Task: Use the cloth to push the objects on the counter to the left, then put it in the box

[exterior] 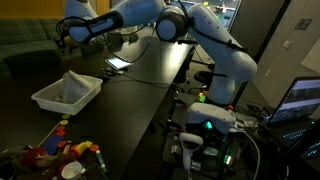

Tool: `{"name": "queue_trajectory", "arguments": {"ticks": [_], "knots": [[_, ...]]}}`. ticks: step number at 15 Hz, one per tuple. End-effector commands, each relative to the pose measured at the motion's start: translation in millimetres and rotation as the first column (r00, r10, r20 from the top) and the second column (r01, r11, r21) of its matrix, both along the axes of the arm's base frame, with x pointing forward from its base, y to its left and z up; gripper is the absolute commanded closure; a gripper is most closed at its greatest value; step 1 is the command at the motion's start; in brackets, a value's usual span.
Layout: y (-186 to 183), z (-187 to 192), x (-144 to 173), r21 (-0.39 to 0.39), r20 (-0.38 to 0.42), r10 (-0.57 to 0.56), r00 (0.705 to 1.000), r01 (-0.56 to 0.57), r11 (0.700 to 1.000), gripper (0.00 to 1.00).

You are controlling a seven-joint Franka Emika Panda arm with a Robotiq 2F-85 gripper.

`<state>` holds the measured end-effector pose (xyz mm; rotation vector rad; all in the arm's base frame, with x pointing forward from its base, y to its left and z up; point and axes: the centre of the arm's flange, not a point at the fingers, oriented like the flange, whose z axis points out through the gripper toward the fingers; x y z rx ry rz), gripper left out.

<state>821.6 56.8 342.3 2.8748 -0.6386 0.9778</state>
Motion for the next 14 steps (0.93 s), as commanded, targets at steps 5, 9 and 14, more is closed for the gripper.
{"name": "queue_trajectory", "arguments": {"ticks": [5, 9, 14], "knots": [[-77, 22, -26, -0.151, -0.079, -0.079, 0.994, 0.067, 0.986, 0.01], [-131, 42, -75, -0.112, -0.214, 0.051, 0.976, -0.077, 0.991, 0.0], [-186, 55, -133, -0.02, -0.353, 0.135, 0.926, -0.152, 0.988, 0.0]]}}
